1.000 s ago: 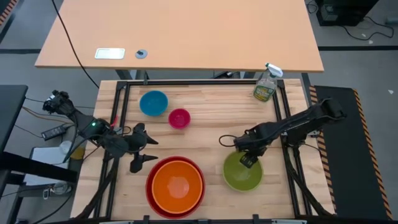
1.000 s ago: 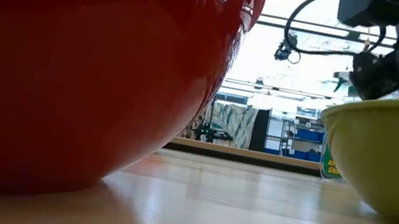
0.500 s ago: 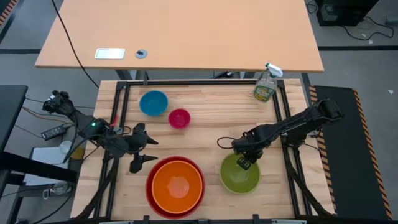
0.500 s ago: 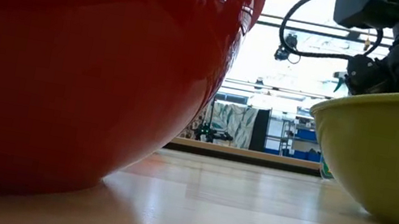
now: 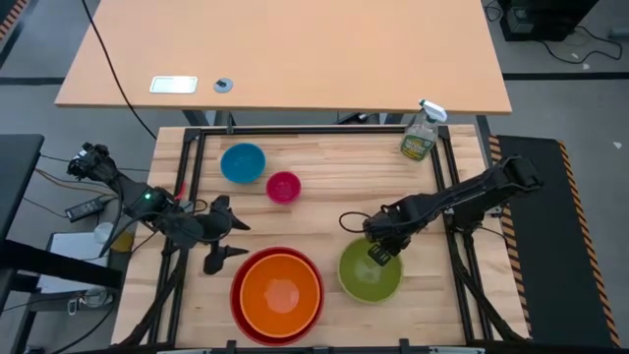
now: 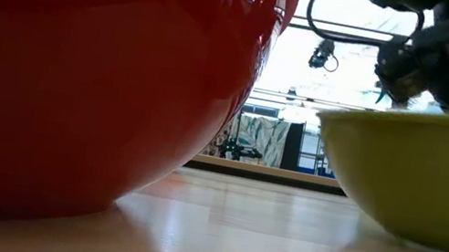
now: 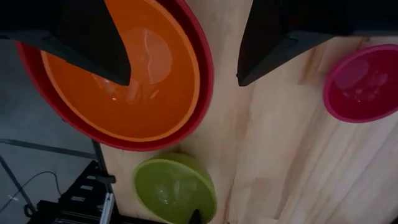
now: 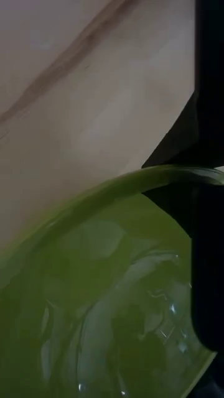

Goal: Nest bowls inside each other
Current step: Stack the green bowl on top of the orange bowl

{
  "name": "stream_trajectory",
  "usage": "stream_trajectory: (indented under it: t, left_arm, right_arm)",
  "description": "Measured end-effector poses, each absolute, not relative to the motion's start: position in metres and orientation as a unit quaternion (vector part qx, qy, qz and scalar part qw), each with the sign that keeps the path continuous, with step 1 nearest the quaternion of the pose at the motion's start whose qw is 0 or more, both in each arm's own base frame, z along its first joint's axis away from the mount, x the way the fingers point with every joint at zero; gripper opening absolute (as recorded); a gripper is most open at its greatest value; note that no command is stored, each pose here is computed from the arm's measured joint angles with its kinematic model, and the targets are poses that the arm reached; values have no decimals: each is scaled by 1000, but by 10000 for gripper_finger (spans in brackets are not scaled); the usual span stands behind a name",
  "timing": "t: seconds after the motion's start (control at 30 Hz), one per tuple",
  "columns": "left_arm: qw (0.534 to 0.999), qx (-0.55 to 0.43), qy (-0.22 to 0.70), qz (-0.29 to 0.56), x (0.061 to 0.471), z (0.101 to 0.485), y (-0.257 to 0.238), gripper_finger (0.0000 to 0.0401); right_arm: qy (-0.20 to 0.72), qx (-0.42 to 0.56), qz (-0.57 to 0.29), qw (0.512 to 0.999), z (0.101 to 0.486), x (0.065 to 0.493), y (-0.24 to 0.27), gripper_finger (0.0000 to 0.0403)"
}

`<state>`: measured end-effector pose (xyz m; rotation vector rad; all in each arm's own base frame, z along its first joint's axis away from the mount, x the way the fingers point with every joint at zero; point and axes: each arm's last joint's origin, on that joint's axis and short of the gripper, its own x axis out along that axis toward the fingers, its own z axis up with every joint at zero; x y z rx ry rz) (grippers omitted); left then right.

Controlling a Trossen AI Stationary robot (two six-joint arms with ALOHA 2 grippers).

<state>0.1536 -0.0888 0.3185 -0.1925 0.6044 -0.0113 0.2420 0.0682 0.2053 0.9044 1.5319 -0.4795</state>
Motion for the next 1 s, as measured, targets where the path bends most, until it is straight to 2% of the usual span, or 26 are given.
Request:
stream_trajectory:
  t: [0.27, 0.53, 0.73, 1.0]
  left_arm:
    - [948, -98, 302, -27, 151, 324, -89, 297]
    - [962, -74, 259, -49, 147, 360, -86, 297]
    - [962, -45, 268, -32, 139, 374, -79, 297]
    - [956, -26, 290, -41, 135, 373, -79, 297]
  right_arm:
    - [651, 415, -173, 612, 226, 253, 72, 27]
    - [617, 443, -156, 632, 258, 266, 75, 27]
    - [572, 465, -163, 656, 279, 277, 77, 27]
    - [554, 468, -143, 674, 287, 320, 87, 27]
